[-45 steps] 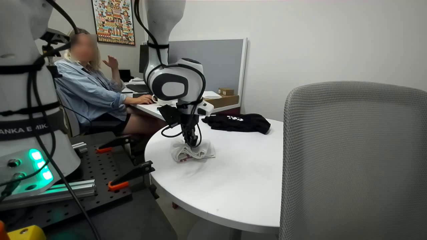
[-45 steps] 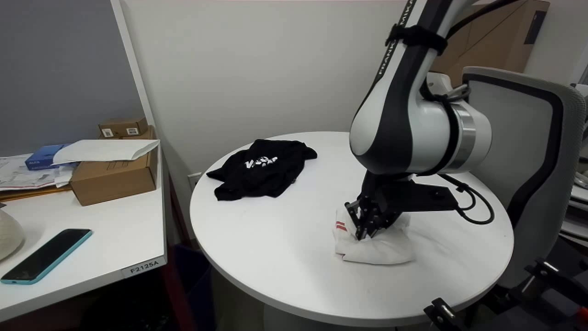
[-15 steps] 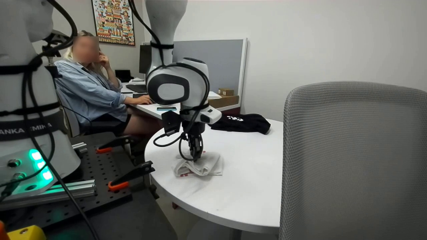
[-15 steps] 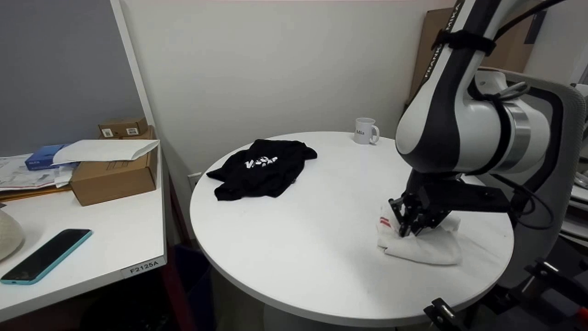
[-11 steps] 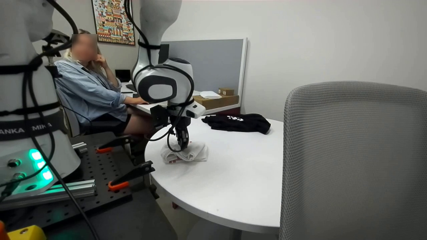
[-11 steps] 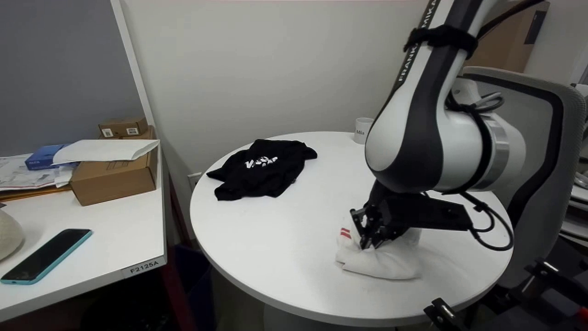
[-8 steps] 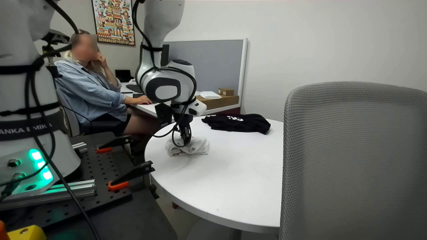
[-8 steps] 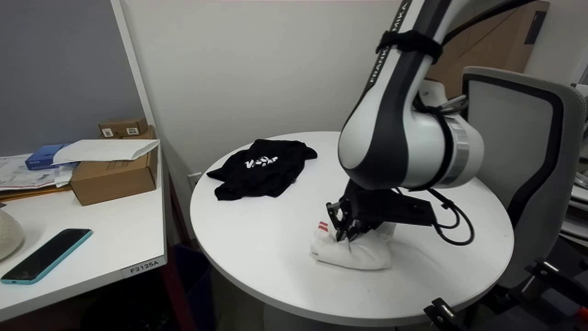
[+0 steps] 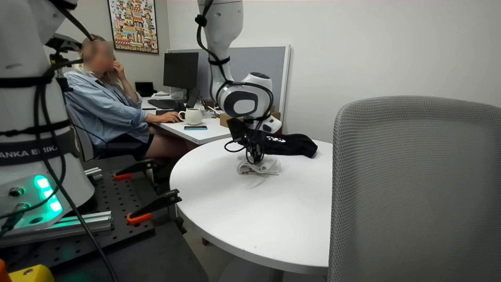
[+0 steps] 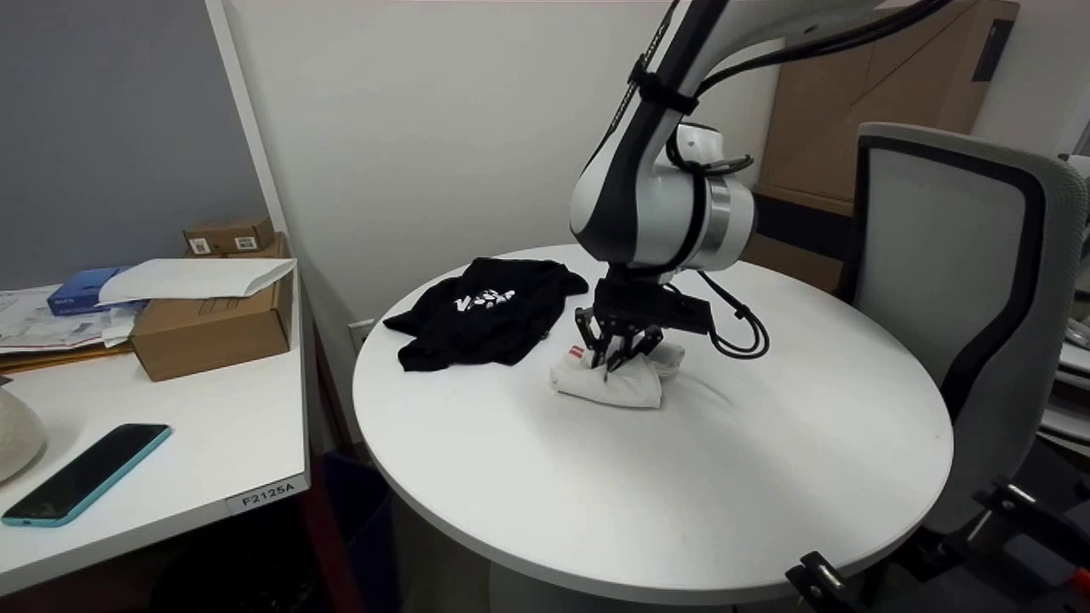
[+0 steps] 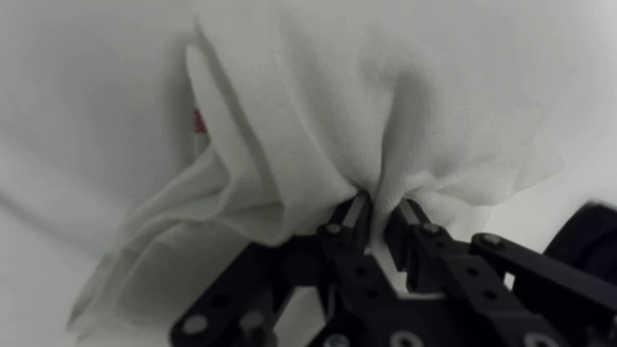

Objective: Wipe the table top with the white towel

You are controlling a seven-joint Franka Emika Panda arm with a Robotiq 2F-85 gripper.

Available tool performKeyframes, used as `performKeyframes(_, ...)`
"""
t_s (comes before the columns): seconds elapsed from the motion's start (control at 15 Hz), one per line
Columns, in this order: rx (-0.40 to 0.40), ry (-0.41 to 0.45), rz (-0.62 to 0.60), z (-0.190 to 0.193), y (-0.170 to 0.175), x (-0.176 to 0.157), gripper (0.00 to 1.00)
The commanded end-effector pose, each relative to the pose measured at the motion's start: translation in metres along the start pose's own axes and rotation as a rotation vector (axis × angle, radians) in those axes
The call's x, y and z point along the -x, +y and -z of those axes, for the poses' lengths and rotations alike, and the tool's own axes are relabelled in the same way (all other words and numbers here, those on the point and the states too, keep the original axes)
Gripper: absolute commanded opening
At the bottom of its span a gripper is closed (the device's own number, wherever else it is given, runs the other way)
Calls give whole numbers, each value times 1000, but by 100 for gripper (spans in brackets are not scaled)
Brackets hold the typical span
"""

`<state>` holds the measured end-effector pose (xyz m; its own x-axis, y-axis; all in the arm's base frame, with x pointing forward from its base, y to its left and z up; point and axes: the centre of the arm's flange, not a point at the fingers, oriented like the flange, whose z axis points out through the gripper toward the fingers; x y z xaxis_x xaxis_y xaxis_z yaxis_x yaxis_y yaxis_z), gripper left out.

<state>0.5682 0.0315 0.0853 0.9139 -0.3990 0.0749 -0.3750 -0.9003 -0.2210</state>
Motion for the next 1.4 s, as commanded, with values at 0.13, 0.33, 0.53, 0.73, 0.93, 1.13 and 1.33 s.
performKeyframes(0.13,15,12,-255,3,99,-105,3)
performKeyframes(0.33,71,46,-299,18,167,-94,3)
performKeyframes(0.53,100,2,-266,18,192,-39,3)
performKeyframes(0.73,40,-92,-154,21,165,6,3)
performKeyframes(0.93,-14,-156,-16,20,126,54,3)
performKeyframes(1.13,-48,-188,143,8,73,103,3)
performKeyframes(1.33,-16,-144,231,10,35,118,45)
